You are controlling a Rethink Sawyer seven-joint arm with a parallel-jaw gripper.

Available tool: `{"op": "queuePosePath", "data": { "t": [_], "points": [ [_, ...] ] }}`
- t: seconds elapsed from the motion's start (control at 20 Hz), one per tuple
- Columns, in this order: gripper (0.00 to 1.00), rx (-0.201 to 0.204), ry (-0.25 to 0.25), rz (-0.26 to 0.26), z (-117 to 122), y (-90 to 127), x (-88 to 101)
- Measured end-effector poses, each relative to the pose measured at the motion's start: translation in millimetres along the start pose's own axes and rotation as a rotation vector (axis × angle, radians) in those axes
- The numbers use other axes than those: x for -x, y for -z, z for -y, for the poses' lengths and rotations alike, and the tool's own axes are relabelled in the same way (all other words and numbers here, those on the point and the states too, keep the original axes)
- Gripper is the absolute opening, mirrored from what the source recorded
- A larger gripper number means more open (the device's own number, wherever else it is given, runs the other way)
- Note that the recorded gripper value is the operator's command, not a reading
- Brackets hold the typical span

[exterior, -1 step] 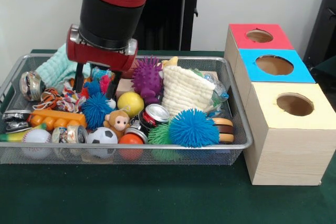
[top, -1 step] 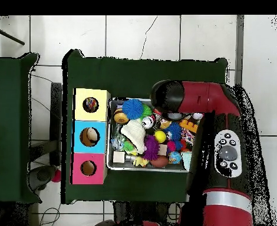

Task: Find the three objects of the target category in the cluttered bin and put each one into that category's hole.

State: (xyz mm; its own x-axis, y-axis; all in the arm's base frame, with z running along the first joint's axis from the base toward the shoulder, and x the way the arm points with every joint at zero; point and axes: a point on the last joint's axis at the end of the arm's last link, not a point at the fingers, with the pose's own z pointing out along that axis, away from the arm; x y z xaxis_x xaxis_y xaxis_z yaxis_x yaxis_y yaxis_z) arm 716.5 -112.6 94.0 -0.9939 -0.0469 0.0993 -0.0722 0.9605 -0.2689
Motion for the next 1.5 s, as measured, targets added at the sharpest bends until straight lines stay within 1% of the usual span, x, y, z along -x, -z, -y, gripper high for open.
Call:
{"op": "queuePosePath", "data": {
  "t": [0.25, 0.5, 0.7, 0.9, 0.95, 1.25, 1.5],
  "points": [
    [1.0, 0.004, 0.011, 0.004, -1.7, -3.6, 1.9],
    [1.0, 0.011, 0.027, 0.011, -9.8, -4.0, 4.8],
    [1.0, 0.009, 0.04, 0.012, -13.4, -5.7, 5.4],
    [1.0, -0.007, 0.055, 0.012, -12.7, -7.8, 4.1],
    [1.0, -0.017, 0.063, 0.012, -11.7, -8.8, 3.3],
    [1.0, -0.041, 0.076, 0.018, -4.6, -7.6, 2.3],
    [1.0, -0.061, 0.075, 0.017, 11.6, -9.4, -1.1]
  ]
}}
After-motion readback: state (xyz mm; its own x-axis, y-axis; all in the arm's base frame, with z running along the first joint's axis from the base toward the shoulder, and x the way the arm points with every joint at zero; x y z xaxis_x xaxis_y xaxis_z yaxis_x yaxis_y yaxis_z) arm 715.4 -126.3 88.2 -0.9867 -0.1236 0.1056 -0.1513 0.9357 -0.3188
